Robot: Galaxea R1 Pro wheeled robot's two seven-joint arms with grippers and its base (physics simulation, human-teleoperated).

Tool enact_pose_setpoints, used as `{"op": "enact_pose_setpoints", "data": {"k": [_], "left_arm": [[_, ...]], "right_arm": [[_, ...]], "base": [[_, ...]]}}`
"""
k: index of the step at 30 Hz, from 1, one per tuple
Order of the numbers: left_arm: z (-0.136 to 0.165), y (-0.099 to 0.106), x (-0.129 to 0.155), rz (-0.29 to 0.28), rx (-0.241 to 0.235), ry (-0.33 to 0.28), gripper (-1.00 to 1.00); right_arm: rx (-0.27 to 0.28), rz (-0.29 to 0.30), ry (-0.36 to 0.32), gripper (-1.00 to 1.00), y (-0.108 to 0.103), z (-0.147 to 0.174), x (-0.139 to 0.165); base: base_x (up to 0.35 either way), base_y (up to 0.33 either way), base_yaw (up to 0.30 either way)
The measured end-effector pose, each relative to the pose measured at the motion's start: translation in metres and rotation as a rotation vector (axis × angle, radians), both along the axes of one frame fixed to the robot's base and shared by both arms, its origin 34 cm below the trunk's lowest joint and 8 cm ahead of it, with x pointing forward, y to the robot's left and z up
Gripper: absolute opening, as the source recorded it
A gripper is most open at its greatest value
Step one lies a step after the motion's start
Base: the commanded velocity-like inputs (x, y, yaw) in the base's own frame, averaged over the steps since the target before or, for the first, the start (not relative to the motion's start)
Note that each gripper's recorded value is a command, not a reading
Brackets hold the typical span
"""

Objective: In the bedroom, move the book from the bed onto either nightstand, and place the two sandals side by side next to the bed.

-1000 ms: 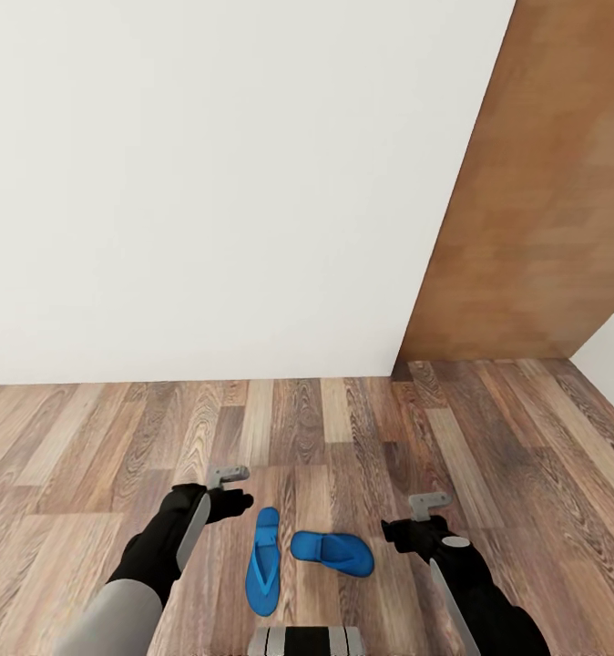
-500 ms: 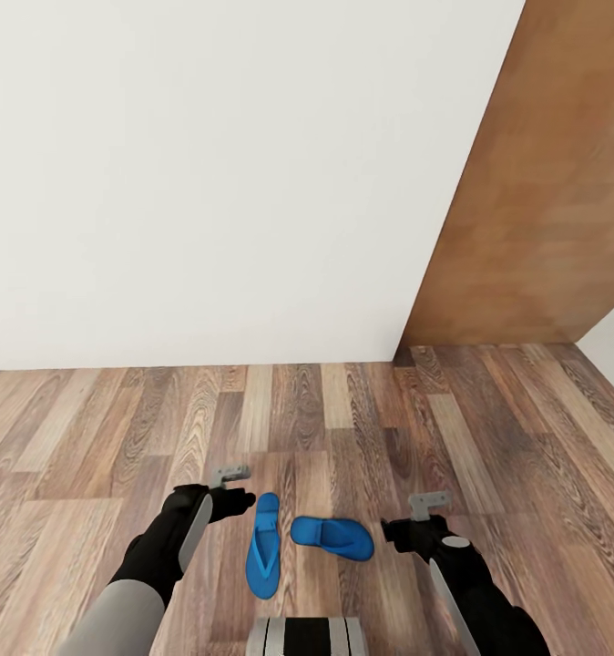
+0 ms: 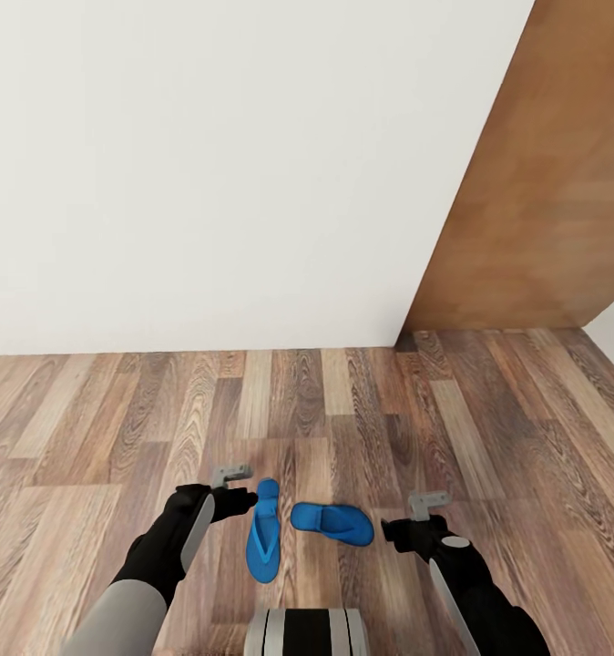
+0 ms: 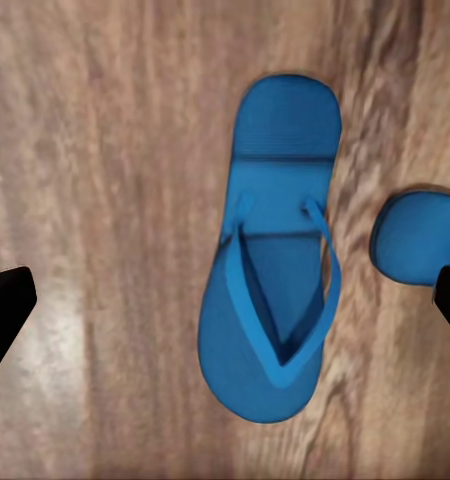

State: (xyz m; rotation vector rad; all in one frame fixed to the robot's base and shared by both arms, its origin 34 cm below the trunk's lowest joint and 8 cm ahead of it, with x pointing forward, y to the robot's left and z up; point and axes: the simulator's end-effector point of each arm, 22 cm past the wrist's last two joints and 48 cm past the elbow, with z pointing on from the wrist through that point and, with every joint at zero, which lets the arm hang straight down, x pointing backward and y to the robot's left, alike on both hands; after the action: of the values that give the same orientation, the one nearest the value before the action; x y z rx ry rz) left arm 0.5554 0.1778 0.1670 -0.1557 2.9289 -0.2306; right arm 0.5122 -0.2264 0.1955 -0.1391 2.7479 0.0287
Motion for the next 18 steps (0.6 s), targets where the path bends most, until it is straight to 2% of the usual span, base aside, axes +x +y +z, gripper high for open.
{"op": "enact_pose_setpoints", "data": {"k": [18], "left_arm": [[-0.035, 0.0, -0.025, 0.0, 0.0, 0.072, 1.0]], "right_arm": [[-0.002, 0.0, 0.073, 1.0, 0.0, -0.032, -0.023]], "base": [[0.0, 0.0, 0.0]]}}
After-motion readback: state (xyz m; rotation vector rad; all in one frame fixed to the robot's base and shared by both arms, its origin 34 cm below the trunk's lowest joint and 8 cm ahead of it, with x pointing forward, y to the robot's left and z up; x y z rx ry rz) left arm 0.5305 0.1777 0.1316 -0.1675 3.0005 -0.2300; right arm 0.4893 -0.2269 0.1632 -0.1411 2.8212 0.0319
